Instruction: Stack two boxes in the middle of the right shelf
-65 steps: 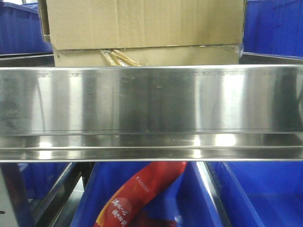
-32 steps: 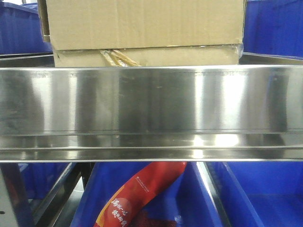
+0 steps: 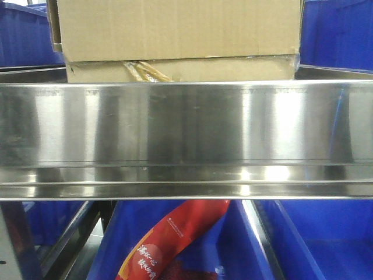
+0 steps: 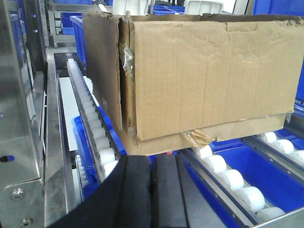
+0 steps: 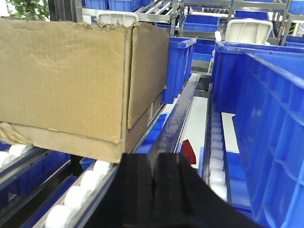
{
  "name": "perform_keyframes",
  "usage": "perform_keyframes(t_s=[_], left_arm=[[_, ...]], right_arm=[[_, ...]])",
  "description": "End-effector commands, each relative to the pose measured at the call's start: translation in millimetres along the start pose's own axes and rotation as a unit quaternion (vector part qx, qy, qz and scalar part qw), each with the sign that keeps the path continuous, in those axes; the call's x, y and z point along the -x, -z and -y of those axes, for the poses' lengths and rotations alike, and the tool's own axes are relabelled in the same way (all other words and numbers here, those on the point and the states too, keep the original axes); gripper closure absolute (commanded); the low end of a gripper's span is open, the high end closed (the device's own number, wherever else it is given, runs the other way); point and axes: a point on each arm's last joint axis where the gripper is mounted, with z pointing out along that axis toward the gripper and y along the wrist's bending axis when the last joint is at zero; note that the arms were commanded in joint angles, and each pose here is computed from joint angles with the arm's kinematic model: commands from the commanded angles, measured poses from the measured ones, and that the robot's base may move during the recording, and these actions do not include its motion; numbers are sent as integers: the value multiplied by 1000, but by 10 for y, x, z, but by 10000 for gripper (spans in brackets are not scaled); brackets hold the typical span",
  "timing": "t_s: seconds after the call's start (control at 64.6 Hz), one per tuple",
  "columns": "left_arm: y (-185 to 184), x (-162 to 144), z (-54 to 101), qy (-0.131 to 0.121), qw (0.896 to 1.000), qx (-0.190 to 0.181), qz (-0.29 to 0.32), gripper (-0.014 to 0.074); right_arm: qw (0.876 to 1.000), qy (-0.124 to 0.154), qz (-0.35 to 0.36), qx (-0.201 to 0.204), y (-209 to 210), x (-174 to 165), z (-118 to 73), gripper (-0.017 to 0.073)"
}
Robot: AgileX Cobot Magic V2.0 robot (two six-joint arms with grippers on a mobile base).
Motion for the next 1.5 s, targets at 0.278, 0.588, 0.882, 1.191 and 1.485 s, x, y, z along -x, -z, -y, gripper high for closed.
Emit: perform_keyframes(t_s=[0.278,0.588,0.882,1.191,1.485], left_arm=[[16,24,11,1,1000,-6,14,704],[64,-13,1,1,1000,-4,21,704],[347,-470,-166,-26,993,100,52,704],[410,-1105,-248,-21,981,173,83,704],[376,-1206,-269,-22,979,180,90,704]], right_arm=[[1000,8,17,-3,14,23,5,721],[1000,8,17,-3,14,23,5,721],[1000,8,17,-3,14,23,5,721],[1000,8,17,-3,14,23,5,721],[1000,8,19,-3,14,27,5,721]])
